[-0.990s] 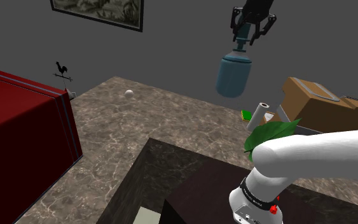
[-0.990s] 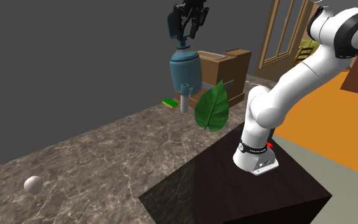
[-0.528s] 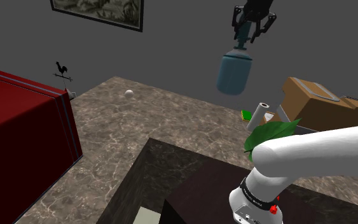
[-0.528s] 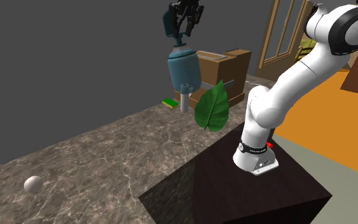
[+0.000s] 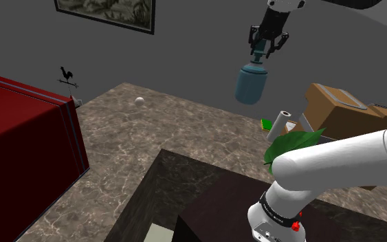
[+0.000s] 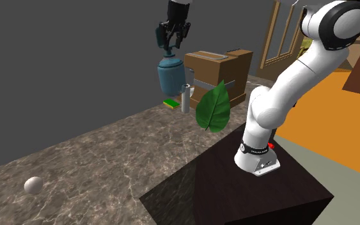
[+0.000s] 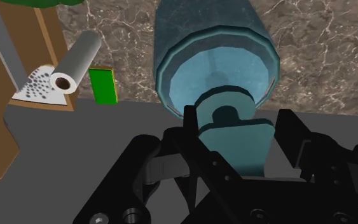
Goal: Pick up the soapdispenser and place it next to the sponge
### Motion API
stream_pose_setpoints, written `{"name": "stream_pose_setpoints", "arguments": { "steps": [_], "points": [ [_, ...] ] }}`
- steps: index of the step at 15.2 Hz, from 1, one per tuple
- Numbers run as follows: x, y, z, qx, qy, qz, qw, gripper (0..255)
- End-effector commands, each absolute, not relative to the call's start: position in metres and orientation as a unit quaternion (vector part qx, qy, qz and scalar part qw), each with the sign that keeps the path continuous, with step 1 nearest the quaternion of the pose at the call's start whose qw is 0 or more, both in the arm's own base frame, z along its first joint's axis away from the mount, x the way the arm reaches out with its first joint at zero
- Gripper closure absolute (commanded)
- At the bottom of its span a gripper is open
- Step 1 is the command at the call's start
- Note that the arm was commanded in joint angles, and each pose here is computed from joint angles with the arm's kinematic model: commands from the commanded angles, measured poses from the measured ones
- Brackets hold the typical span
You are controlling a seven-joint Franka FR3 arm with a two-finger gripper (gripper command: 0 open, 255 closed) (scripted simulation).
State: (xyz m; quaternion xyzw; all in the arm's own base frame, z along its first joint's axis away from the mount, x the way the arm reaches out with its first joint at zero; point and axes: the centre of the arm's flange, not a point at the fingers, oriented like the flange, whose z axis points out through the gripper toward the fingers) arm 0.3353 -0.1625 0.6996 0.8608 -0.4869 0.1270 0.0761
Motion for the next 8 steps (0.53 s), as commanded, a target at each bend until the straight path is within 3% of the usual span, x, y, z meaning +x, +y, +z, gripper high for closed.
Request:
{"name": "stream_pose_setpoints", "arguments": {
  "steps": [1,8],
  "points": [
    [0.342,-0.183,0.687,0.861,-0.487,0.128,0.076,255],
    [0.368,-0.257,0.637,0.861,-0.487,0.128,0.076,255]
  ]
}}
